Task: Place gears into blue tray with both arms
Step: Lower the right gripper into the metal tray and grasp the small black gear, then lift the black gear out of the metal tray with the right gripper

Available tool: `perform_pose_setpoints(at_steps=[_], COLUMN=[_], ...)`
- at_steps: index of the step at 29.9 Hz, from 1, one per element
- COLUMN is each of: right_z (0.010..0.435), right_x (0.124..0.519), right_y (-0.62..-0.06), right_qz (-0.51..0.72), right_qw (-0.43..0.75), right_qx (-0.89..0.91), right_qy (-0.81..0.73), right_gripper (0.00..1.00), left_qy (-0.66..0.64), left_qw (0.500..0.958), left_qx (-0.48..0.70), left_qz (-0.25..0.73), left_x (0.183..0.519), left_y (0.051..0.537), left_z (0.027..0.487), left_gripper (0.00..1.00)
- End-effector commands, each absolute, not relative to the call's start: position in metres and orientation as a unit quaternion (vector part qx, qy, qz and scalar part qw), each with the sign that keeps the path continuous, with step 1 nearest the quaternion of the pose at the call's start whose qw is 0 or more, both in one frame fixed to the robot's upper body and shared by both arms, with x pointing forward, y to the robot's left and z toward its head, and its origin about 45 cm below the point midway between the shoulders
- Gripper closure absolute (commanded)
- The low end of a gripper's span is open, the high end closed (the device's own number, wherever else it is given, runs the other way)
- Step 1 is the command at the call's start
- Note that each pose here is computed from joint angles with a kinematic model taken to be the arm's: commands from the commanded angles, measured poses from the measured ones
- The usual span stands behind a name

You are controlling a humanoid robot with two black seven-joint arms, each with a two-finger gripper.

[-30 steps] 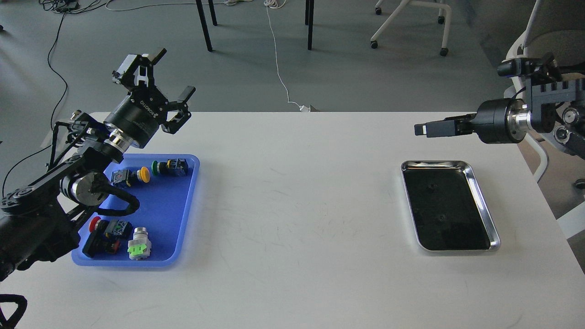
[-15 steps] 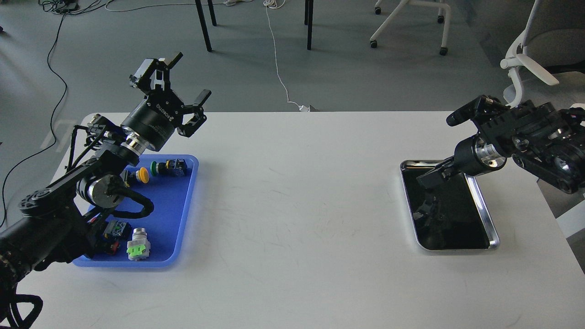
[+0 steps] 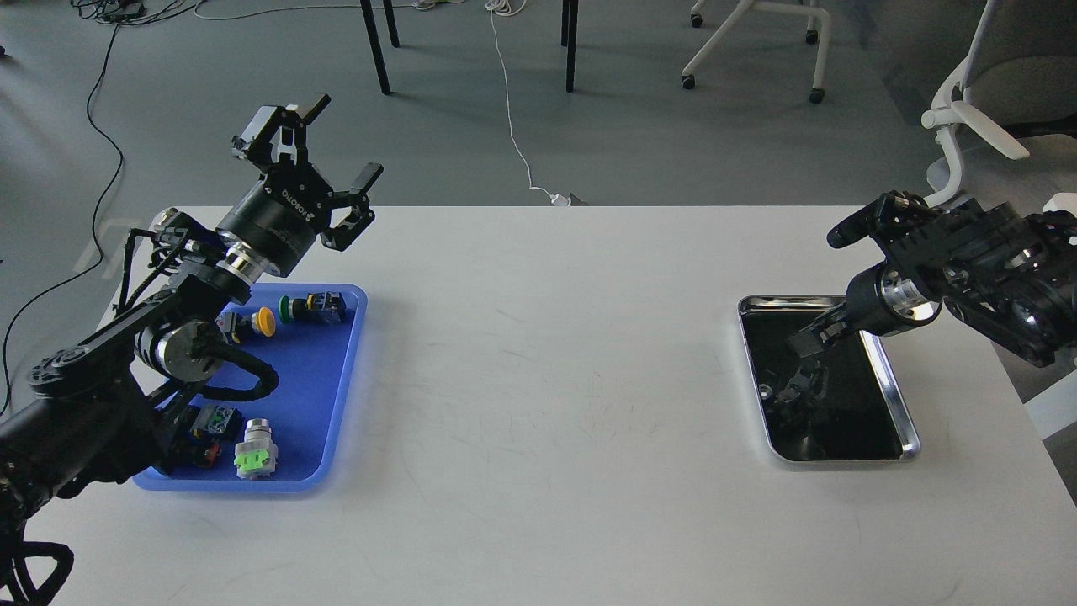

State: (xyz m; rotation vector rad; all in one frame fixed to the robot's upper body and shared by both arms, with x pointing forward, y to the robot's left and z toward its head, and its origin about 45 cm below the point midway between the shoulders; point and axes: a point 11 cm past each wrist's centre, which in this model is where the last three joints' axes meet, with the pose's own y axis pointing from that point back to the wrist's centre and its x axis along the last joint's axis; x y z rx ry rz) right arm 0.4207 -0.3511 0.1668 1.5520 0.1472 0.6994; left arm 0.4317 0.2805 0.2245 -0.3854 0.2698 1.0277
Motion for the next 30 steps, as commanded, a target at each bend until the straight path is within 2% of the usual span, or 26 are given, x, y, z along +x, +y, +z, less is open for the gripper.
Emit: perform_pose_setpoints(at_steps=[1, 20, 30], right_z=[0.163, 0.145, 0.144], right_x=[0.420, 0.421, 0.421], right_y=[-0.350, -0.332, -0.328], right_qz=[0.306, 0.302, 0.303], right_qw=[0.657, 0.650, 0.649], right_qx=[0.686, 0.694, 0.695], right_qy=[0.064, 0.065, 0.066], right_gripper=[0.28, 0.29, 0.33], left_qy=[0.128, 0.126, 0.125], left_qw=[0.845, 0.844, 0.843], left_qx=[-0.183, -0.181, -0.183], left_qz=[0.487, 0.489, 0.490], left_x=[0.432, 0.432, 0.432], left_y=[0.280, 0.284, 0.284], left_z=[0.224, 0.225, 0.226], left_gripper=[0.00, 0.00, 0.00])
